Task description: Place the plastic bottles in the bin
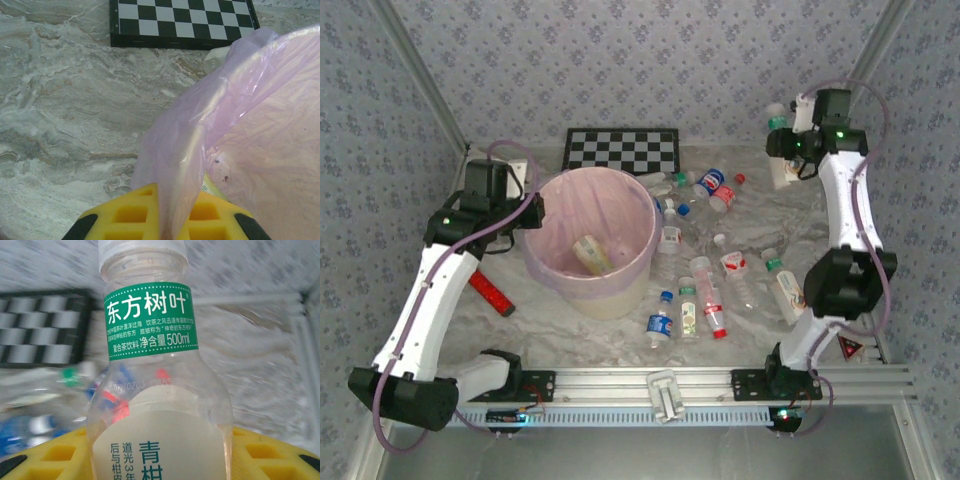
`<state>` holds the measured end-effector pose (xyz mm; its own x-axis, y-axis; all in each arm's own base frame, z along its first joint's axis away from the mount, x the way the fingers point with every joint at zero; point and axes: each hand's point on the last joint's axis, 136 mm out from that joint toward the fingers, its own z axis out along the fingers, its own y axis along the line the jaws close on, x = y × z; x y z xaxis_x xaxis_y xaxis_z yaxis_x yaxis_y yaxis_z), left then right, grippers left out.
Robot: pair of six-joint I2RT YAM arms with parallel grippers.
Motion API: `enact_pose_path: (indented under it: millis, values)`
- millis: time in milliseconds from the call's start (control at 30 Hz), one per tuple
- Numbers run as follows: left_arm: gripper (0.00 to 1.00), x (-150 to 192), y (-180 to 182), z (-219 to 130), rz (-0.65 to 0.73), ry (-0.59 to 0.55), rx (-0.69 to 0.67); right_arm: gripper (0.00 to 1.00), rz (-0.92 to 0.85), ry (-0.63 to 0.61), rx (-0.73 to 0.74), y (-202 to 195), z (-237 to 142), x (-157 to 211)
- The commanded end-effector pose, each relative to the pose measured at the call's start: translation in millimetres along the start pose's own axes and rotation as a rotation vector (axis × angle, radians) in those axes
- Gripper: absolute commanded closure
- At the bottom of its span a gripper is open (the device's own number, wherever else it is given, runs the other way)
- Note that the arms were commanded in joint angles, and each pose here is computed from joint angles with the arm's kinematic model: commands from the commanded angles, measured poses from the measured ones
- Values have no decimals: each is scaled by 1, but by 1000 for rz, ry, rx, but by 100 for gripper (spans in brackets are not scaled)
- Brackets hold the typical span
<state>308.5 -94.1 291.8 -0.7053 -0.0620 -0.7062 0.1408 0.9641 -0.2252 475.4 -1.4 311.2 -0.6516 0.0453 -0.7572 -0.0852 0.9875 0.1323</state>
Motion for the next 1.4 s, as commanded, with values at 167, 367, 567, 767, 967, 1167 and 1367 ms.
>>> enact_pose_path:
  millis: [167, 367, 567, 767, 967, 1167, 1367]
  values:
    - [100, -20, -24, 5, -4, -37, 124, 65, -73, -136, -432, 185, -98, -6]
    - [100, -26, -27, 5, -5, -56, 134, 67, -290, -104, -679, 307, -141, 36]
    - [100, -28, -30, 4, 7, -59, 140, 67, -506, -32, -698, 375, -140, 82]
    - [100, -31, -31, 3, 14, -72, 138, 67, -627, 71, -609, 403, -106, 123]
    - [100, -33, -30, 2, 20, -78, 126, 67, -653, 173, -530, 400, -77, 156]
    - [100, -34, -30, 2, 30, -82, 123, 67, -641, 288, -500, 397, -49, 190]
    - [100, -35, -37, 1, 53, -83, 162, 65, -630, 410, -437, 399, -3, 224]
